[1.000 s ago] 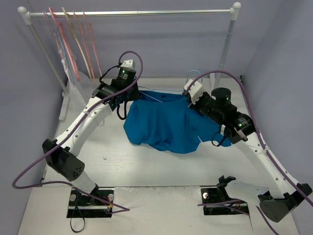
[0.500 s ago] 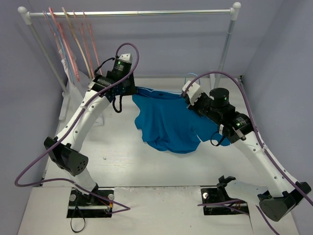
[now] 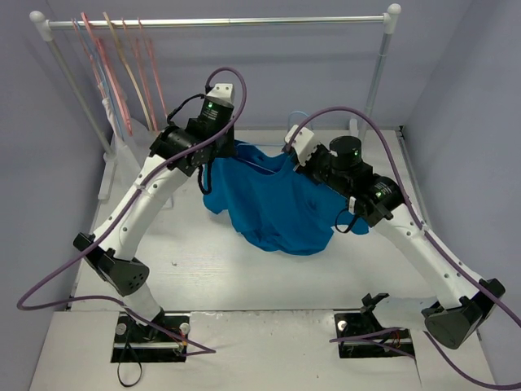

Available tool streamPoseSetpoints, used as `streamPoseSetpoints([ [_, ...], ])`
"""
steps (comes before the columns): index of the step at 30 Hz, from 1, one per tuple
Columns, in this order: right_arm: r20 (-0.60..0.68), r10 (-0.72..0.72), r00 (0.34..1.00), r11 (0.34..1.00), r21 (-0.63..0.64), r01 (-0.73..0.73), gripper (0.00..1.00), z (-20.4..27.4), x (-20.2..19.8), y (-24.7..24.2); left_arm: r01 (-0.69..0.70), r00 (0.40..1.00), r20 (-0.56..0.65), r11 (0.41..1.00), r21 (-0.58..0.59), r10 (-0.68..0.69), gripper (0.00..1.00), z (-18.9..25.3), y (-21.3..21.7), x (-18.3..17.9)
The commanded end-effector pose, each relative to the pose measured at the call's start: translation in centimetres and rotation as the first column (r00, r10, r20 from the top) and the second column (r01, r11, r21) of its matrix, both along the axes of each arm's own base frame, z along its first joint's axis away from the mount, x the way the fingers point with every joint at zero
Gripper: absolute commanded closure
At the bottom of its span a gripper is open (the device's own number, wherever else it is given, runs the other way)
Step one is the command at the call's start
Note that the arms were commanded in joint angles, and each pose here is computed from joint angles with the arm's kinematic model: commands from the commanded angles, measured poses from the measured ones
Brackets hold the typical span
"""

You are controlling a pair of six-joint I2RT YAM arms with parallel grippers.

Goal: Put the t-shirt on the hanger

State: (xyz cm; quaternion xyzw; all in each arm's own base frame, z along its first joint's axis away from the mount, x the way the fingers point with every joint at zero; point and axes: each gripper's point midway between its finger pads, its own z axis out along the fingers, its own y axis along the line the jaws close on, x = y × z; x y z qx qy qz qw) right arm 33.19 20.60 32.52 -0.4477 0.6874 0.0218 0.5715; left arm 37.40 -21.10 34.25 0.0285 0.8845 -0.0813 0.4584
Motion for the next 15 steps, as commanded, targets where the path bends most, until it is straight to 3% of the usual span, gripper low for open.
streamPoseSetpoints([
  [1,0.201,-0.040,0.979,0.983,0.183,0.003,1.00,8.0,1.3,0.9,0.002,0.993,0.115,1.000,-0.028,0.002,1.00,4.7,0.4,-1.0],
  [7,0.250,-0.070,0.966,0.964,0.266,0.001,1.00,10.6,2.0,1.4,0.046,0.980,0.195,0.999,0.014,-0.048,1.00,7.1,-1.5,-3.0],
  [15,0.393,-0.003,0.920,0.926,0.349,-0.146,1.00,16.3,0.5,2.5,0.083,0.957,0.278,0.997,0.004,-0.080,1.00,10.4,-2.4,-4.4],
])
